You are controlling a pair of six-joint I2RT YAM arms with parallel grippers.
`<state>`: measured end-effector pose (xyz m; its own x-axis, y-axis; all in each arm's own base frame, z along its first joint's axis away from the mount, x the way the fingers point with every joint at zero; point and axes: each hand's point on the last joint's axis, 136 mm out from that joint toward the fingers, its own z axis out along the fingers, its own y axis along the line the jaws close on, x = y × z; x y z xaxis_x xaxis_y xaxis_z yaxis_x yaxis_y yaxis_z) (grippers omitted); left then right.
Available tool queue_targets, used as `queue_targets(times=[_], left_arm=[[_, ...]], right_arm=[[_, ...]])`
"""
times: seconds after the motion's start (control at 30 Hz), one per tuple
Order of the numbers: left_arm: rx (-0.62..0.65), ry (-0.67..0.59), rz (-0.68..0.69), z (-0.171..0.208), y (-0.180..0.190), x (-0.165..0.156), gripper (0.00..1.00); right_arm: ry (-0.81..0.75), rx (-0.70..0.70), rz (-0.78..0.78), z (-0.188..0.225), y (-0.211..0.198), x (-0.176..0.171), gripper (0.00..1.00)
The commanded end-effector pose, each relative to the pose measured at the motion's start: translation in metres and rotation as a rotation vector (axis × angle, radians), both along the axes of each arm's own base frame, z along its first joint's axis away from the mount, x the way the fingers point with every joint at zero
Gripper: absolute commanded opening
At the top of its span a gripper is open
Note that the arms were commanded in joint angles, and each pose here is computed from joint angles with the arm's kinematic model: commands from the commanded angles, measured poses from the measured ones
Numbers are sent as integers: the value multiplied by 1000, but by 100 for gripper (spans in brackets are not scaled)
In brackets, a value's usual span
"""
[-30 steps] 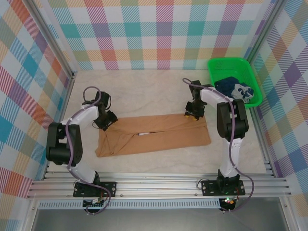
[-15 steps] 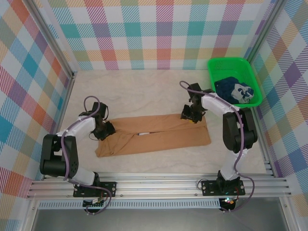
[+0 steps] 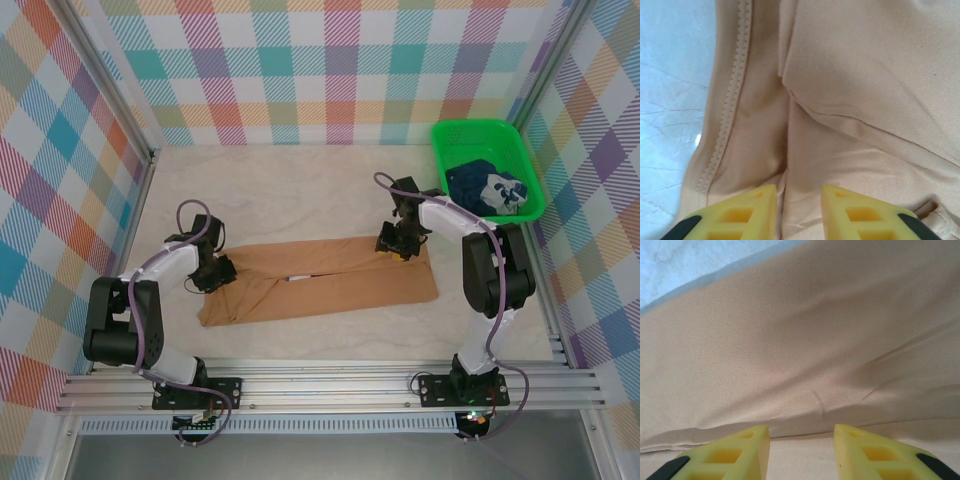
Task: Fold and stack the t-shirts
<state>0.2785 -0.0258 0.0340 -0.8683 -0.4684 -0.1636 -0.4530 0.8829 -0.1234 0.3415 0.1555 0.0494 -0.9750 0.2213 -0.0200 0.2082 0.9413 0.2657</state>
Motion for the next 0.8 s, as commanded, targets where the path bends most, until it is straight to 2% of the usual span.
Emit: queue_targets(times=[0.0,0.13,0.53,0.77], left_arm=[[15,1,-16,3,4,-5,32],[4,4,-1,-3,3,-3,32],[-6,0,-3,-8,0,6,21],[25,-34,6,5,6,12,6]], right_arm=[[-2,24,6,4,4,-1,39],[6,27,3,1,5,-2,39],[9,23,3,-1,4,-3,39],[12,22,3,-1,4,-2,39]])
